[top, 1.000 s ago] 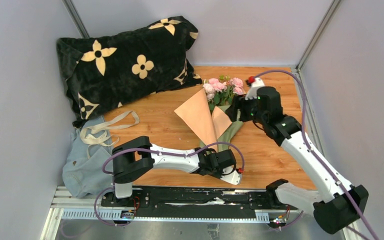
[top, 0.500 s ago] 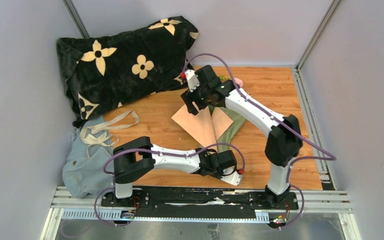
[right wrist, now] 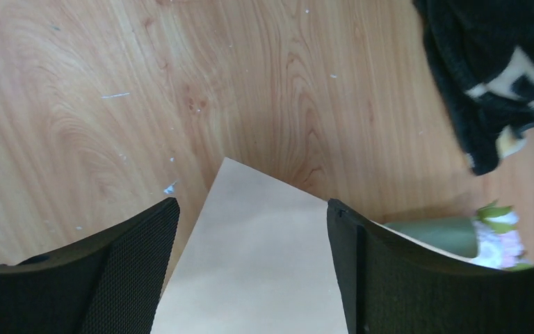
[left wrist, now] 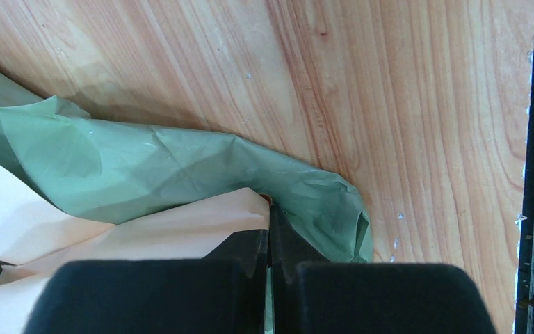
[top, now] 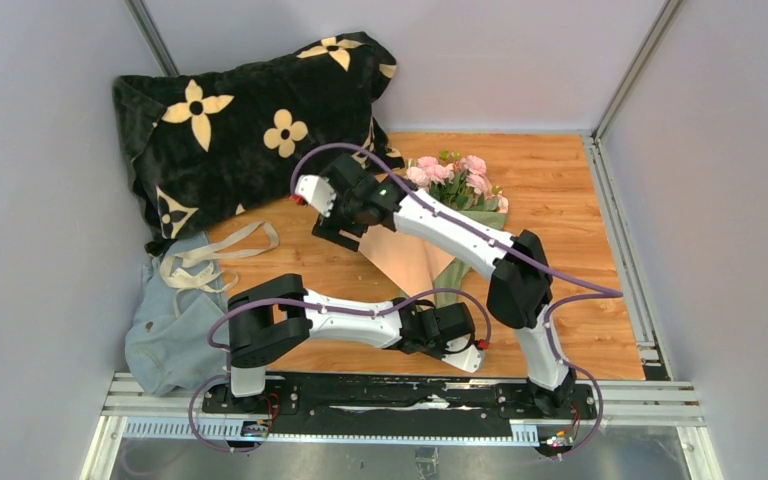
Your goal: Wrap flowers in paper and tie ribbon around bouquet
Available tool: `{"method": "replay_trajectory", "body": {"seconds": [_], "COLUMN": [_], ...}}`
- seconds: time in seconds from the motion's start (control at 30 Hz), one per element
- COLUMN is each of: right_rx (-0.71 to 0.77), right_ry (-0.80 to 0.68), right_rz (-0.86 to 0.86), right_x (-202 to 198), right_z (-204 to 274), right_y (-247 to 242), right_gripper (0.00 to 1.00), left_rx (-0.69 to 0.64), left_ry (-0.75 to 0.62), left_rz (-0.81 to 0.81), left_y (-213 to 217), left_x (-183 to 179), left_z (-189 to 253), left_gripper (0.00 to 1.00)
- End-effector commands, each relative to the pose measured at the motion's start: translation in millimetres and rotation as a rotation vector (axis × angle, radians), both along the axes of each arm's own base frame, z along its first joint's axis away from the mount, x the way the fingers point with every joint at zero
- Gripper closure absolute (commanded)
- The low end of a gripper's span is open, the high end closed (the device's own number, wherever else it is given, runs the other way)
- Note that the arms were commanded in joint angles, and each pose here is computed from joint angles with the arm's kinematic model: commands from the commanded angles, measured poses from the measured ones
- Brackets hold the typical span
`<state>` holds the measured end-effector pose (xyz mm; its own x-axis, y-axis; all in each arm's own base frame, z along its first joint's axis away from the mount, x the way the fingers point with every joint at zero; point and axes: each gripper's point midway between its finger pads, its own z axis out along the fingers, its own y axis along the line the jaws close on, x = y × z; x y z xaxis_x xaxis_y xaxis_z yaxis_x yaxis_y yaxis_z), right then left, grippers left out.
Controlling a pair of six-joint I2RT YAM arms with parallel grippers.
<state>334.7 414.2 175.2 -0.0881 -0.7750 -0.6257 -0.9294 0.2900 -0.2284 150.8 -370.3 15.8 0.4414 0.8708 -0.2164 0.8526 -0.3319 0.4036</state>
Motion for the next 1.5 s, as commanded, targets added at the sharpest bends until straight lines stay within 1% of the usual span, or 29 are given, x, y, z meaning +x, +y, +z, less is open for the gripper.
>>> {"method": "replay_trajectory", "body": {"seconds": [0.0,0.03,0.1,0.23,0.37,0.5,0.67,0.73,0.87,0.93,1.03,1.13,1.27,1.47], "right_rx": [-0.226,-0.267,-0.3,-0.299,-0.393,-0.456,-0.522,-0.556,-0.622,-0.627,-0.578,-0.541,-0.523,-0.537], "right_ry": [-0.218,-0.258,-0.298,-0.282,-0.337,-0.362,-0.37,-0.395,-0.52,-0.583,-0.654,-0.694,-0.705,-0.731], "right_rz": [0.107,0.11,0.113,0.149,0.144,0.113,0.122,0.111,0.007,-0.068,-0.176,-0.264,-0.341,-0.454], "right_x": [-5.8,-3.4,-3.7,-13.0,-7.9,-0.7,-2.6,-0.6,18.1,27.1,32.8,34.7,33.9,32.9], "right_z": [-15.1,-18.2,-21.8,-32.2,-47.7,-64.9,-87.0,-91.7,-79.1,-63.6,-36.4,-18.1,-4.9,8.3], "right_y": [9.2,9.8,14.0,23.4,21.3,14.9,10.5,7.8,-1.9,-7.0,-13.8,-26.8,-43.3,-71.9], "right_gripper": [0.17,0.17,0.16,0.15,0.15,0.14,0.14,0.14,0.15,0.17,0.21,0.26,0.35,0.58], "left_rx": [0.092,0.091,0.092,0.098,0.095,0.094,0.1,0.098,0.103,0.108,0.111,0.111,0.114,0.112], "left_ry": [0.021,0.021,0.021,0.022,0.021,0.022,0.023,0.026,0.038,0.038,0.037,0.039,0.039,0.038], "left_rz": [-0.014,-0.013,-0.014,-0.012,-0.012,-0.013,-0.014,-0.013,-0.015,-0.015,-0.014,-0.016,-0.016,-0.015], "left_y": [14.3,14.3,14.9,16.5,15.5,14.1,13.7,13.2,14.5,15.7,16.3,16.4,17.3,17.5], "left_x": [-5.2,-5.2,-5.3,-5.5,-5.2,-5.2,-5.0,-5.4,-7.9,-8.1,-7.9,-8.4,-8.4,-8.5], "left_z": [-25.4,-25.2,-25.6,-27.5,-26.6,-26.5,-27.4,-27.4,-28.4,-29.2,-29.9,-29.8,-29.8,-28.2], "left_gripper": [1.0,1.0,1.0,1.0,1.0,1.0,1.0,1.0,1.0,1.0,1.0,1.0,1.0,1.0]}}
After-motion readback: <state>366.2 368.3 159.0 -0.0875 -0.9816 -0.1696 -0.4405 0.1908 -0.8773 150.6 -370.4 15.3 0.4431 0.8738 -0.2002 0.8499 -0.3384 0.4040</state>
